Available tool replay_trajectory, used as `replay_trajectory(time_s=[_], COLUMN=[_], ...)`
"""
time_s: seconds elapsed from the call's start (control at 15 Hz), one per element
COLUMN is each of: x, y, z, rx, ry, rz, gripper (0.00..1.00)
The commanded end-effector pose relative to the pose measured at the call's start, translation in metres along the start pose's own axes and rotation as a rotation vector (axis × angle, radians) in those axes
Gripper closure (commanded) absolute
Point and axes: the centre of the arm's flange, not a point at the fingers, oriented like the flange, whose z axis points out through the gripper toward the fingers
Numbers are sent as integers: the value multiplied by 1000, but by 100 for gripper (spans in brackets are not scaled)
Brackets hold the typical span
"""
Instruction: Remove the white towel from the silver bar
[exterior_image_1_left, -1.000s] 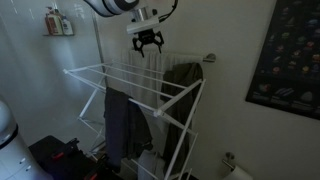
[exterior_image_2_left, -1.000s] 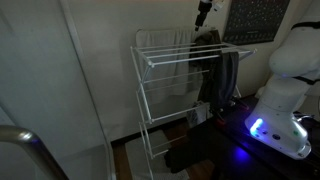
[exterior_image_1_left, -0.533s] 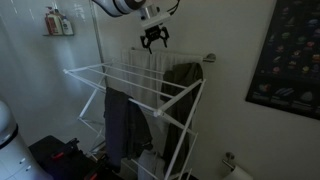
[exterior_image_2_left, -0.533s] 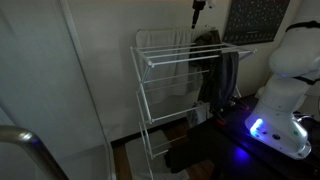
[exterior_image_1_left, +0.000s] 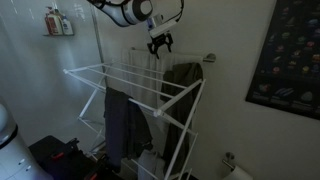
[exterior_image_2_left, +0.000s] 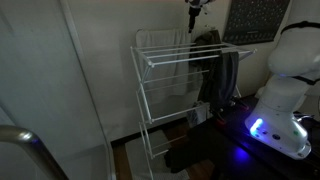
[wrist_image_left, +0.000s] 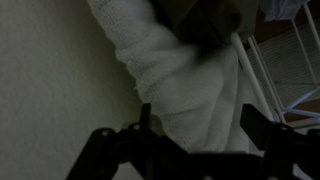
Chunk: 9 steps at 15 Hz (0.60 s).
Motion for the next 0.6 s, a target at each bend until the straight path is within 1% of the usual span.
replay_trajectory(time_s=[0.0, 0.4, 0.47, 0.53], x=[2, 2, 2, 2], y=[17, 25, 25, 25], z=[9, 7, 5, 4], rx=[-18, -18, -9, -3], ry=[32, 30, 28, 21], rz=[-2, 15, 5, 4], gripper=[42, 88, 89, 92])
